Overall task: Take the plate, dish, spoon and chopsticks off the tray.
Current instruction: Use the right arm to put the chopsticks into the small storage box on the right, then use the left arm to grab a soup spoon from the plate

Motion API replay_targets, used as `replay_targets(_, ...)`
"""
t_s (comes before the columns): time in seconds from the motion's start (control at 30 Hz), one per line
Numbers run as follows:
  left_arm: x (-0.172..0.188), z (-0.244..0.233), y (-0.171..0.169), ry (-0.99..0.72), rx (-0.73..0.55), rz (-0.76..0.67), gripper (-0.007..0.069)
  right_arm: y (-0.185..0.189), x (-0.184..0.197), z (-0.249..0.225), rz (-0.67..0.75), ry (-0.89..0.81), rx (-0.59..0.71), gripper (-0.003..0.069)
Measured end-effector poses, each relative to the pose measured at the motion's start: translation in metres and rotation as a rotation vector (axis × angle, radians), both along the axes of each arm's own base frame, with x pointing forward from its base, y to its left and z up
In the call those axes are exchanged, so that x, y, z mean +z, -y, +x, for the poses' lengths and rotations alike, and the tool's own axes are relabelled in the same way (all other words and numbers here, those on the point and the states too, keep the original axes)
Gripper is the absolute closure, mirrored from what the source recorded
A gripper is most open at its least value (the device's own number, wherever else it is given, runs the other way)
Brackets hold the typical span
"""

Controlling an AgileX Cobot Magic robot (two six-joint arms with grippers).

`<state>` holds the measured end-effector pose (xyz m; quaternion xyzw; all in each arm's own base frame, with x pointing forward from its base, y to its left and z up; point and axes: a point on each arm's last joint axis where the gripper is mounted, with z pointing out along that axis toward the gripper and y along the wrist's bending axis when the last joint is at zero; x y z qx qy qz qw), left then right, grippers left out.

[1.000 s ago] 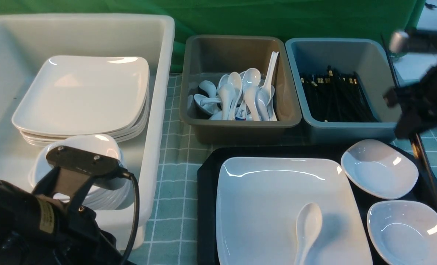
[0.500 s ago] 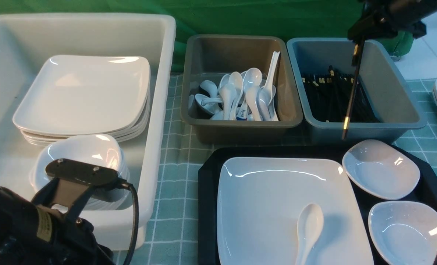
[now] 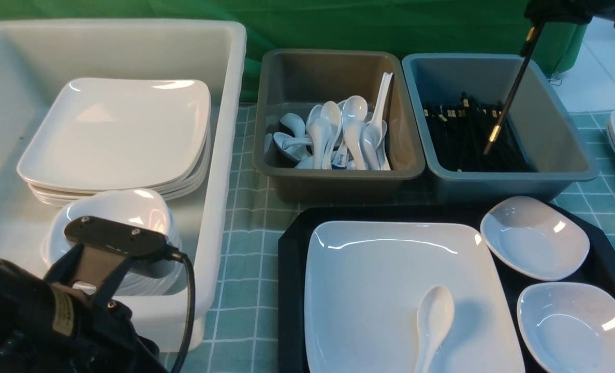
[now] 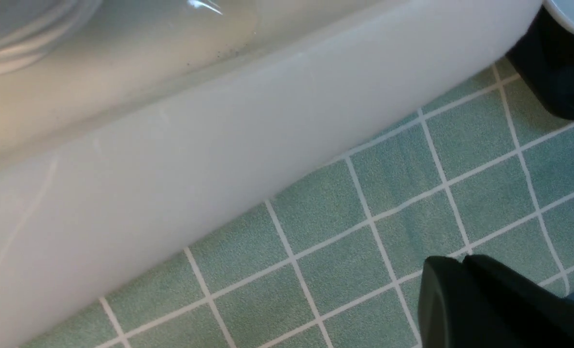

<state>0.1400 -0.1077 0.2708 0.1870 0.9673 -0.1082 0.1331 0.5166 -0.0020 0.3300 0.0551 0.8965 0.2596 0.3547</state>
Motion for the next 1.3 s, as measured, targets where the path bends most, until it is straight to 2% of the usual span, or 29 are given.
replay_targets(0.13, 0.0, 0.001, -0.002, 0.016, -0.006, 0.022, 0.0617, -0.008, -0.025, 0.013, -0.058, -0.008, -0.015, 0.0589)
replay_targets(0.23, 0.0, 0.001, -0.002, 0.016, -0.006, 0.023, 0.0617, -0.019, -0.034, 0.015, -0.095, -0.029, 0.004, 0.0545)
replay_targets(0.3, 0.0, 0.001, -0.002, 0.016, -0.006, 0.023, 0.0617, -0.025, -0.036, 0.013, -0.128, -0.049, 0.024, 0.0407)
replay_targets(0.33, 0.0, 0.001, -0.002, 0.016, -0.006, 0.023, 0.0617, -0.027, -0.036, 0.013, -0.13, -0.049, 0.025, 0.0392)
replay_targets(0.37, 0.0, 0.001, -0.002, 0.016, -0.005, 0.022, 0.0617, -0.031, -0.039, 0.01, -0.146, -0.084, 0.052, 0.0265)
replay_targets(0.4, 0.0, 0.001, -0.002, 0.015, -0.004, 0.021, 0.0617, -0.033, -0.04, 0.009, -0.15, -0.104, 0.064, 0.0218)
replay_targets(0.5, 0.0, 0.001, -0.002, 0.013, -0.002, 0.019, 0.0617, -0.035, -0.046, 0.0, -0.189, -0.204, 0.112, 0.0126)
replay_targets(0.53, 0.0, 0.001, -0.001, 0.011, -0.001, 0.016, 0.0617, -0.034, -0.047, -0.002, -0.208, -0.229, 0.121, 0.0125)
replay_targets(0.63, 0.0, 0.001, -0.001, 0.009, 0.001, 0.009, 0.0617, -0.029, -0.041, -0.006, -0.271, -0.239, 0.111, 0.0165)
replay_targets(0.7, 0.0, 0.001, -0.001, 0.012, 0.001, 0.007, 0.0617, -0.025, -0.026, -0.011, -0.298, -0.212, 0.094, 0.0258)
replay_targets(0.77, 0.0, 0.001, -0.001, 0.014, 0.001, 0.006, 0.0617, -0.021, 0.008, -0.025, -0.315, -0.146, 0.074, 0.0454)
replay_targets(0.8, 0.0, 0.001, 0.0, 0.009, 0.003, -0.002, 0.0617, -0.02, 0.037, -0.039, -0.322, -0.086, 0.062, 0.0528)
replay_targets(0.87, 0.001, 0.0, 0.002, -0.002, 0.01, -0.028, 0.0617, -0.019, 0.101, -0.079, -0.346, 0.049, 0.037, 0.0608)
replay_targets(0.9, 0.001, 0.0, 0.003, -0.004, 0.012, -0.034, 0.0617, -0.019, 0.105, -0.083, -0.347, 0.056, 0.036, 0.0611)
replay_targets(0.93, 0.002, 0.001, 0.005, 0.001, 0.019, -0.059, 0.0617, -0.018, 0.143, -0.117, -0.365, 0.128, 0.017, 0.0625)
replay_targets(1.07, 0.014, 0.01, 0.013, 0.027, 0.021, -0.094, 0.0617, -0.016, 0.18, -0.199, -0.418, 0.168, 0.002, 0.0633)
replay_targets(1.17, 0.034, 0.032, 0.03, 0.058, 0.004, -0.131, 0.0617, -0.013, 0.165, -0.251, -0.459, 0.091, 0.009, 0.0634)
replay_targets(1.3, 0.048, 0.057, 0.065, 0.076, -0.078, -0.15, 0.0617, -0.012, 0.105, -0.304, -0.481, -0.086, 0.059, 0.0636)
